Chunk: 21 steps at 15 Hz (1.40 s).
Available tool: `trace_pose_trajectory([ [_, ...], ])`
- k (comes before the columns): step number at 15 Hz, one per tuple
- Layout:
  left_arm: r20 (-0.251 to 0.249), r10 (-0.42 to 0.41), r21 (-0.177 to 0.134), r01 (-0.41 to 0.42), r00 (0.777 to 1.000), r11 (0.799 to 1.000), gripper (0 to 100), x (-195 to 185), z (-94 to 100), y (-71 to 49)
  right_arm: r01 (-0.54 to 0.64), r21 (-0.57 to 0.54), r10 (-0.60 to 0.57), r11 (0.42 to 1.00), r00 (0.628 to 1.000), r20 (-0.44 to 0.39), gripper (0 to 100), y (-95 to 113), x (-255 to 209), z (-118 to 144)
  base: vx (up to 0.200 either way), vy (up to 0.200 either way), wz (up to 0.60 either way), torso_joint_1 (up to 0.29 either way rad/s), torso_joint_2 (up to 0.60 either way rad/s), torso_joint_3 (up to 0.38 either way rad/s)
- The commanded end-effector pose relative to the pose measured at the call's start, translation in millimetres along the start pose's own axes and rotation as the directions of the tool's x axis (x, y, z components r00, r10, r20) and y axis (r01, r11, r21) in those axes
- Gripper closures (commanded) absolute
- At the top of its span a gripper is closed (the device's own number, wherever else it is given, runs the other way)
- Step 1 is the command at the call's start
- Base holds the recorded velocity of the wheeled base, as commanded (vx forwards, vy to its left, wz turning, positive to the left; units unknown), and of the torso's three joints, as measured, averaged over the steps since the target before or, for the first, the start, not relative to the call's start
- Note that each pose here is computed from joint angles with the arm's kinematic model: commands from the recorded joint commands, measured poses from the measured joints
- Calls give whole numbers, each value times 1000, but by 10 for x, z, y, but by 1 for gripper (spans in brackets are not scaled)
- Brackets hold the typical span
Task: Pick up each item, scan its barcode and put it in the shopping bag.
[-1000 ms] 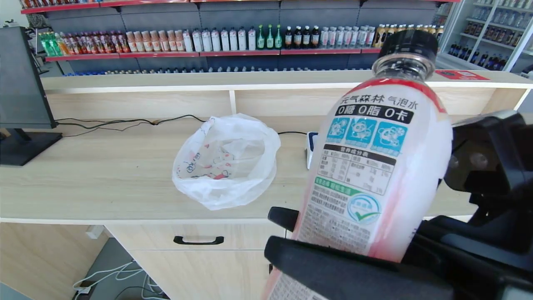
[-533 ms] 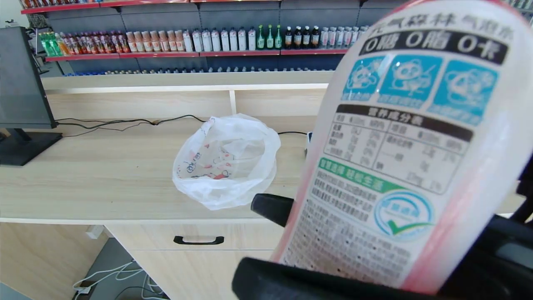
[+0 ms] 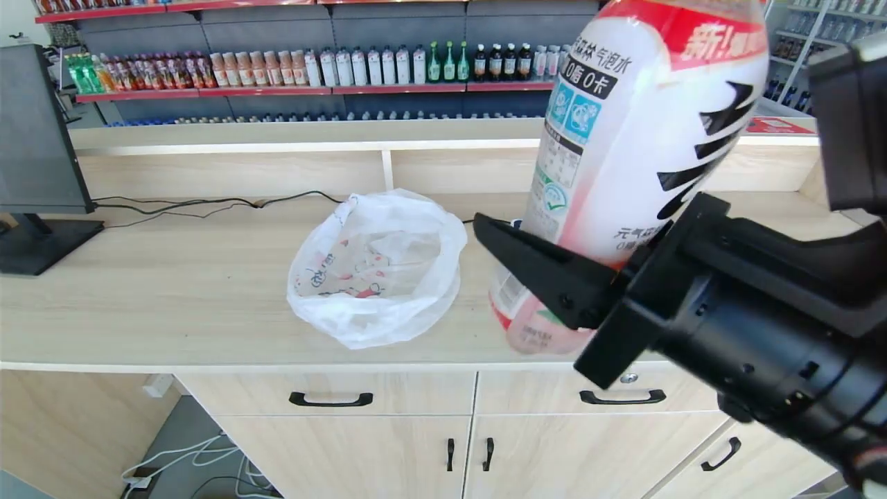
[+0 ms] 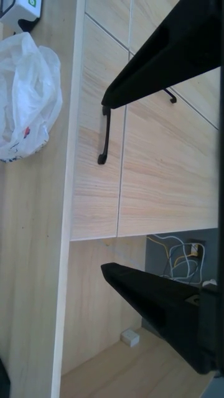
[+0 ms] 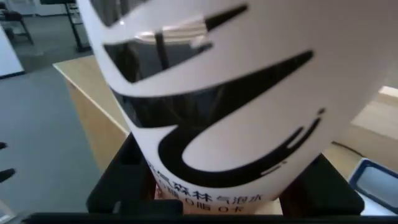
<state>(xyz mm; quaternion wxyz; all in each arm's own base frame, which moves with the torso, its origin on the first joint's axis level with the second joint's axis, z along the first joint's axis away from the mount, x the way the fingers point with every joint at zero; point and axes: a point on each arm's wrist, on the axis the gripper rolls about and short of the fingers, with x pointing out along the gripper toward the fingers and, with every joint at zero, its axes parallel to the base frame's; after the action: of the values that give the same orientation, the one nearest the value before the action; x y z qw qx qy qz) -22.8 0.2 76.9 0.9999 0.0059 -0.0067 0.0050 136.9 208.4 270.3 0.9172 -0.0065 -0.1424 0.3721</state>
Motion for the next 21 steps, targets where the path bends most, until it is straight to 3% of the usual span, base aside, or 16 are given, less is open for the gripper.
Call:
trace_pose_trajectory([
  [1,2,1,0,-1,1000,1000,0,0,1,0,248,-166,-249,955,968,14,100,-344,148,-81,0,0,0,0,0,0],
  [2,3,1,2,-1,1000,1000,0,0,3,0,295,-238,-295,925,955,36,100,-420,181,-42,0,0,0,0,0,0],
  [4,7,1,-6,-1,1000,1000,0,0,6,0,308,-298,-323,904,947,-1,100,-494,314,-202,0,0,0,0,0,0],
  [6,7,1,2,-1,1000,1000,0,0,6,0,308,-285,-329,908,944,-27,100,-496,549,-400,0,0,0,0,0,0],
  [8,5,1,26,-1,1000,1000,0,0,5,0,341,-259,-342,904,939,44,100,-603,830,-582,0,0,0,0,0,0],
  [10,8,-2,62,2,1000,998,0,0,8,-1,361,-278,-370,890,929,24,100,-763,757,-704,0,0,0,0,0,0],
  [13,10,-2,60,2,1000,998,0,0,9,-1,374,-295,-379,879,924,44,100,-981,534,-743,0,0,0,0,0,0],
  [16,10,-2,59,2,1000,998,0,0,9,-1,284,-316,-311,905,950,-37,100,-1334,459,-1079,0,0,0,0,0,0],
  [19,10,-2,62,2,1000,998,0,0,9,-1,313,-372,-311,874,948,67,100,-1976,820,-1142,0,0,0,0,0,0],
  [21,10,-2,62,2,1000,998,0,0,9,-1,335,-379,-326,863,941,91,100,-2180,978,-1196,0,0,0,0,0,0],
])
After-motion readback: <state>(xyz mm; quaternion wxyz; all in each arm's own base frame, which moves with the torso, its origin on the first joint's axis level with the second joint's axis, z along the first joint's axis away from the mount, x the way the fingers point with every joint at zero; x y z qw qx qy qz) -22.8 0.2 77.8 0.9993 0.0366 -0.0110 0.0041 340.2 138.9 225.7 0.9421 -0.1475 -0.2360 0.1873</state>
